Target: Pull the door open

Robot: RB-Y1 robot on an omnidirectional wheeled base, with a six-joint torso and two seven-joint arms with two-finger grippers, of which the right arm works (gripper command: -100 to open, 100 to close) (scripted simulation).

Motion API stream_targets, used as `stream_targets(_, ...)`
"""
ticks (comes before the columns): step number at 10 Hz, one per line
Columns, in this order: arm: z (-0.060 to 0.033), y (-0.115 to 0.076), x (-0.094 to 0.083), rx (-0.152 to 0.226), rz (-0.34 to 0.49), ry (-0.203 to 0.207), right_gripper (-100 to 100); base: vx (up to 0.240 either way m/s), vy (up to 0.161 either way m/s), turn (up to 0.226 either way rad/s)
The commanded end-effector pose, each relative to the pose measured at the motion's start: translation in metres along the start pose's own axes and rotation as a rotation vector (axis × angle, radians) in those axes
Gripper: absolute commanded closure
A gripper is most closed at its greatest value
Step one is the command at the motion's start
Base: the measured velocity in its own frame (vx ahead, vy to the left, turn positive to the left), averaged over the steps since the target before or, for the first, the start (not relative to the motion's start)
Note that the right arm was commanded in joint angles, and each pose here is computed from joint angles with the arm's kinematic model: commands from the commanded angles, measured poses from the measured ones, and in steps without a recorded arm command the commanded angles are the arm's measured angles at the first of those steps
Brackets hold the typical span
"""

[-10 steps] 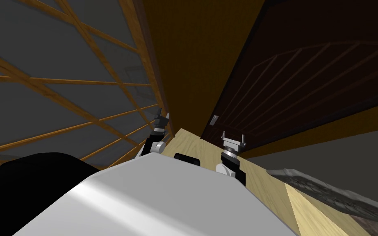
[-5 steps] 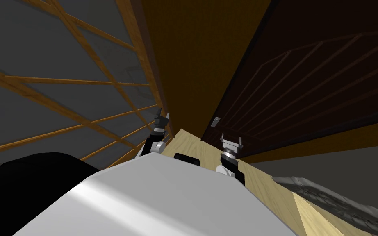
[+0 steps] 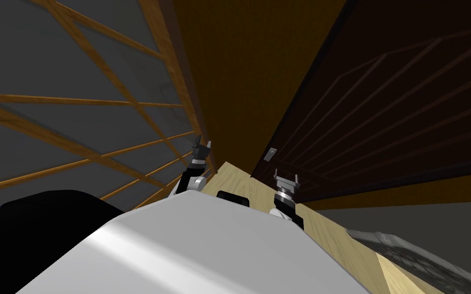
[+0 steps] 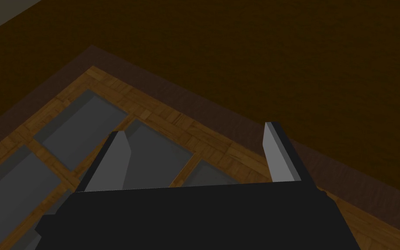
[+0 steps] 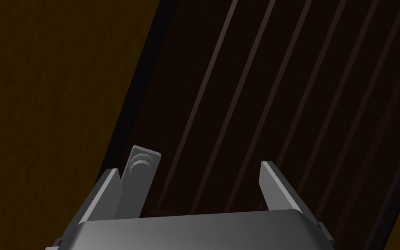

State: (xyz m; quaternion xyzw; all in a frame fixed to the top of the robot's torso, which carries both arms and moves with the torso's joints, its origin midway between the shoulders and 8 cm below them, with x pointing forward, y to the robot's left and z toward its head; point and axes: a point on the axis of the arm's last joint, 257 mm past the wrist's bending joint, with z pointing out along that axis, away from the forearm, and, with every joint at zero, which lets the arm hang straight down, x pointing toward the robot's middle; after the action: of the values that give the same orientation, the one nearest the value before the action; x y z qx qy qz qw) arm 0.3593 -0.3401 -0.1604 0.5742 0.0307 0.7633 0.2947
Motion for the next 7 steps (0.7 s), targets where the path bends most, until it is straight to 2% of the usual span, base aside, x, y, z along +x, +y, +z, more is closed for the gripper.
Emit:
stream_targets(1,-0.0021,-0.001,-0.011,0.006,0.04,-0.029,-100,0.097,-0.018,0.041)
stream_targets(7,-0.0161,-0.004,-0.051,0.019,0.167,-0.131,-100,0.095,-0.02,0.043)
